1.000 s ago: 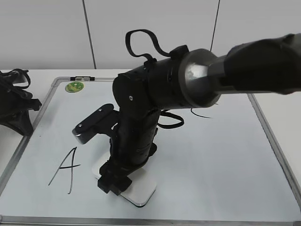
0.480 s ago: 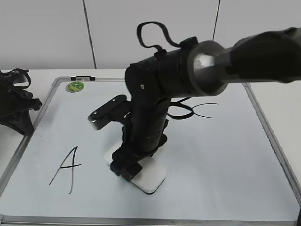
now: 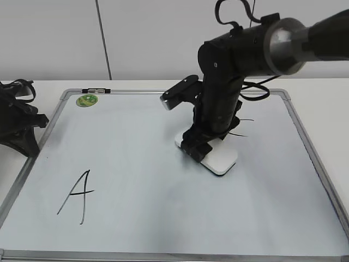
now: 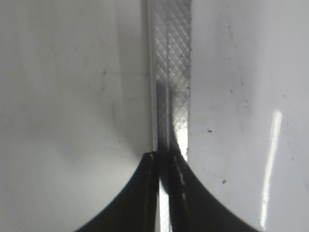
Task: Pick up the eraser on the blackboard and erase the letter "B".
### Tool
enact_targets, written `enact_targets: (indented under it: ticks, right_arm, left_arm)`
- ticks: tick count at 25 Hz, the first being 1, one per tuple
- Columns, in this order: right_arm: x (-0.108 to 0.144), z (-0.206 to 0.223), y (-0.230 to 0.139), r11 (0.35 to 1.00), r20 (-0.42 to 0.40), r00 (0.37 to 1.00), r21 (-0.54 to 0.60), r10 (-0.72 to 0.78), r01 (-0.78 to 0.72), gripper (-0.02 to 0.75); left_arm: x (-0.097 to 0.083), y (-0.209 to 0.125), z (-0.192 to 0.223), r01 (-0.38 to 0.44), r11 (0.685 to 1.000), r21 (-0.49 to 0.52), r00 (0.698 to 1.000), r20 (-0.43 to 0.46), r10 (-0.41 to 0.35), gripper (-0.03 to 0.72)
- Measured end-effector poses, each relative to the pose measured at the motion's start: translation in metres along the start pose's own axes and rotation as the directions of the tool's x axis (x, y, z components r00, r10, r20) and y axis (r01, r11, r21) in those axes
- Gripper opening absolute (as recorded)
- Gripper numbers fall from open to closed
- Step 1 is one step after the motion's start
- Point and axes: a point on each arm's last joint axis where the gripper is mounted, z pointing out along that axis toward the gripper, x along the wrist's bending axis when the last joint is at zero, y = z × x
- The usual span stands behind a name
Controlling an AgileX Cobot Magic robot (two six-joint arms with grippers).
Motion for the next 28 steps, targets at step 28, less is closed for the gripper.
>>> enact_targets:
  ticks: [28]
  right_arm:
    - [-0.132,-0.122,-0.1,0.854,-0.016,0.855,-0.028,0.519,-0.519,0.549]
  left_arm:
    - [0.0,0.0,0.0,0.001,1.0,-0.003,1.0,0.001,-0.001,0.011]
